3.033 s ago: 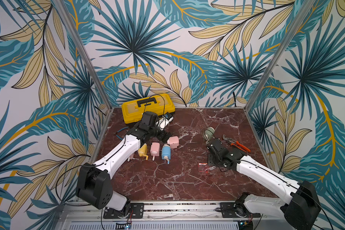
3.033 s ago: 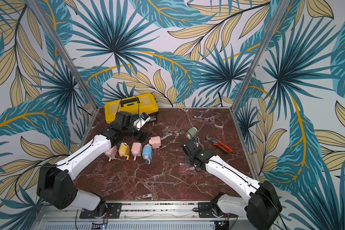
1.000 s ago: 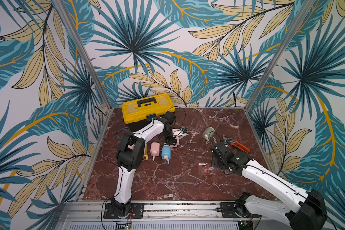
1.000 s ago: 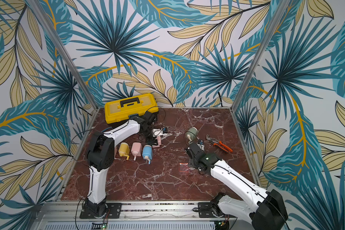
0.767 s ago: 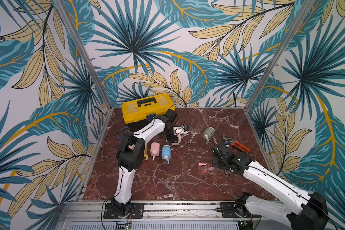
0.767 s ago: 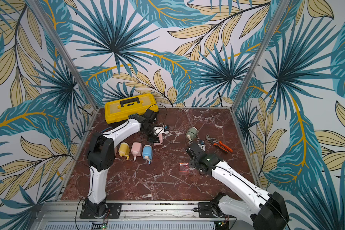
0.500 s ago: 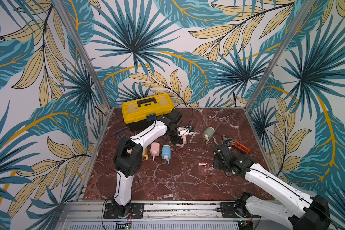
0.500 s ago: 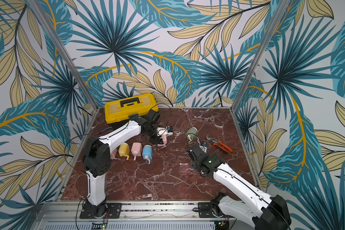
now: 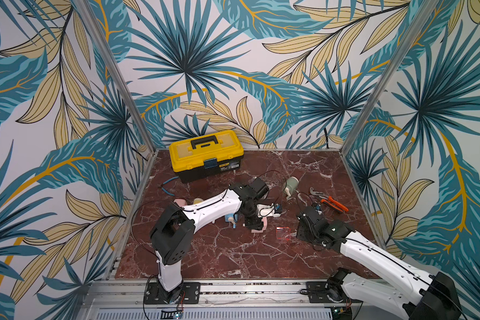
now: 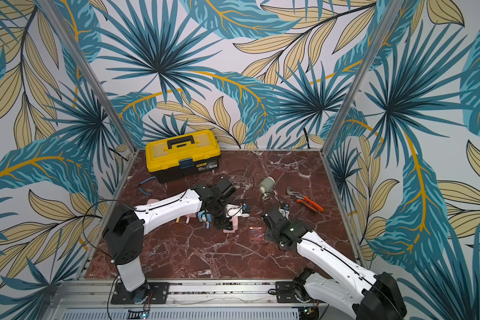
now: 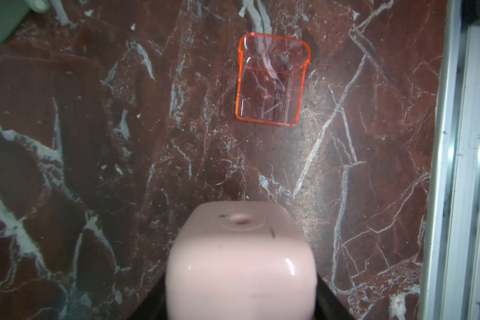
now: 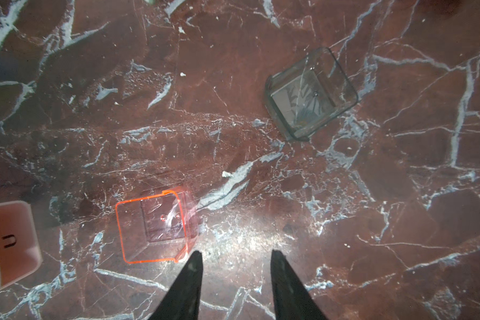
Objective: Put the tray back into the pencil sharpener
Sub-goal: Pick up the pencil sharpener from the center of the board, then place the pencil sharpener at the center of the board.
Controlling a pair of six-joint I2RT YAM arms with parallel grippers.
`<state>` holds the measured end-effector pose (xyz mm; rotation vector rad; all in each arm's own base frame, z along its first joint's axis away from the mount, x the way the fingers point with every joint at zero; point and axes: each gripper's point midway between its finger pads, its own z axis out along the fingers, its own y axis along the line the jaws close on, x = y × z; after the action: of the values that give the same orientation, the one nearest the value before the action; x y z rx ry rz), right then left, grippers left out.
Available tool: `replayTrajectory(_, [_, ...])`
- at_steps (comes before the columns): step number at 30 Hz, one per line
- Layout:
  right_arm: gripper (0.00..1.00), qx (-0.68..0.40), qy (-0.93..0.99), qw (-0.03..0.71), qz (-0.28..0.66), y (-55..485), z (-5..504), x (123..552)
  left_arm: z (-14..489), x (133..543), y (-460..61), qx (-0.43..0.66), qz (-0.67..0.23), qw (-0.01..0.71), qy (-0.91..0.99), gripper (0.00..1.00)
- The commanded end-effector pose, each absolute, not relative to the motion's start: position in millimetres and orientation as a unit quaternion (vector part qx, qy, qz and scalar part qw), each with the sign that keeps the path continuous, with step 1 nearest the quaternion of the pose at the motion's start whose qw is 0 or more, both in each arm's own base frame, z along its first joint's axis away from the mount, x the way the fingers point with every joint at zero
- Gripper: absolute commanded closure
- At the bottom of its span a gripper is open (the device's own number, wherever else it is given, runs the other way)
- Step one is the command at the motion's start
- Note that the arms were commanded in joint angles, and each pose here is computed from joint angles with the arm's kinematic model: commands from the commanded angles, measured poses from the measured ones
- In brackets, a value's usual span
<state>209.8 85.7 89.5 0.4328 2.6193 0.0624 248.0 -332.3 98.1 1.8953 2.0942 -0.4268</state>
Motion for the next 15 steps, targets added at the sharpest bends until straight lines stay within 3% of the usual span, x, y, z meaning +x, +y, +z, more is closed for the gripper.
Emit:
replayTrajectory(1, [0.57,0.174,0.955,0.237,0.034,84,83,206,97,257,-342,0.641,-0.149,0.170,0.734,0.50])
replayTrajectory(15, [0.57,0.174,0.958,0.211,0.080,99,67,201,67,244,-364,0.653,-0.150,0.201,0.715,0.42])
